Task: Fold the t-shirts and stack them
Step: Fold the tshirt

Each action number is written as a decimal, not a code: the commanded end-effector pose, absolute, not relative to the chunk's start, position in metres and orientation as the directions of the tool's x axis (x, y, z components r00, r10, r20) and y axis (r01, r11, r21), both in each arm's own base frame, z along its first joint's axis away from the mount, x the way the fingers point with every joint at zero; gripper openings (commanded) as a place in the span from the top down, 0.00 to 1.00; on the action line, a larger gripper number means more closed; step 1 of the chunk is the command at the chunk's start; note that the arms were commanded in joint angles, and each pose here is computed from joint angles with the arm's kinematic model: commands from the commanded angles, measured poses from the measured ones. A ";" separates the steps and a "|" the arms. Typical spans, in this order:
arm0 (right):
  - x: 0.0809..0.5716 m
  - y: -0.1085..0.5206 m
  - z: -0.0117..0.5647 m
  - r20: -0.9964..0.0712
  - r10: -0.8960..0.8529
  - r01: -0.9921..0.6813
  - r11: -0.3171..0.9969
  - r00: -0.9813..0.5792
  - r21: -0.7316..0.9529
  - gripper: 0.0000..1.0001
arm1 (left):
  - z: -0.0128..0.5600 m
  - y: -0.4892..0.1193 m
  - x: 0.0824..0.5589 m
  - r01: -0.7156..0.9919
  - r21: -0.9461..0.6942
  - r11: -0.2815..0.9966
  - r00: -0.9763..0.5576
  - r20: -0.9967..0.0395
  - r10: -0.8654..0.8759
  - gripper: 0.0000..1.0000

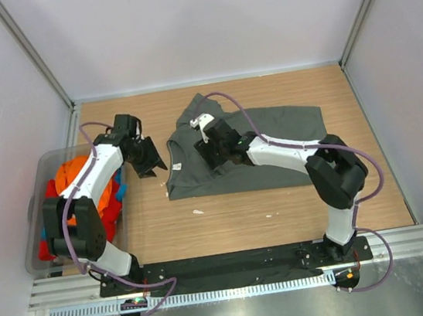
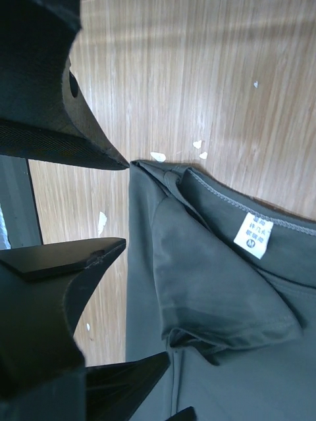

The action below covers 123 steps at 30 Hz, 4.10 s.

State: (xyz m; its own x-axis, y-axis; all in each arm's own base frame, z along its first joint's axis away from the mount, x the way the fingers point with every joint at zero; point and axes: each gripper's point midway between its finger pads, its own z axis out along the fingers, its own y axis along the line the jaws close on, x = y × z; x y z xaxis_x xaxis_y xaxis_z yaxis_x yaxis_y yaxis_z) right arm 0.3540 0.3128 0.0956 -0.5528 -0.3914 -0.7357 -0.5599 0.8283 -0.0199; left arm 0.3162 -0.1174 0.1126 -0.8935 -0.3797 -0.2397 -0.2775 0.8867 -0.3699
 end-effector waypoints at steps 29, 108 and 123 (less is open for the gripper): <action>0.386 0.292 0.069 -0.684 -0.537 -0.482 0.824 -0.493 -0.299 0.56 | 0.073 -0.098 0.321 -0.307 -0.237 0.922 -0.906 -0.222 -0.360 0.53; 0.366 0.275 0.095 -0.768 -0.098 -0.355 0.918 -0.633 0.176 0.60 | 0.088 -0.203 0.427 0.074 -0.412 0.908 -0.906 -0.408 -0.111 0.52; 0.352 0.295 0.065 -0.711 -0.161 -0.460 0.852 -0.684 0.250 0.62 | 0.046 -0.225 0.431 0.184 -0.346 0.920 -0.916 -0.399 0.033 0.54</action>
State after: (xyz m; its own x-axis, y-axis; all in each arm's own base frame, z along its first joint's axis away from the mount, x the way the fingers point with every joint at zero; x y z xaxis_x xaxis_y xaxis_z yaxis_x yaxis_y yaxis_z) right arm 0.3470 0.2841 0.0580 -0.7079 -0.1705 -0.6854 -0.4311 0.8730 0.2281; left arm 0.4152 -0.2192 0.0359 -0.9410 0.0082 -0.3382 0.1333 0.9279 -0.3482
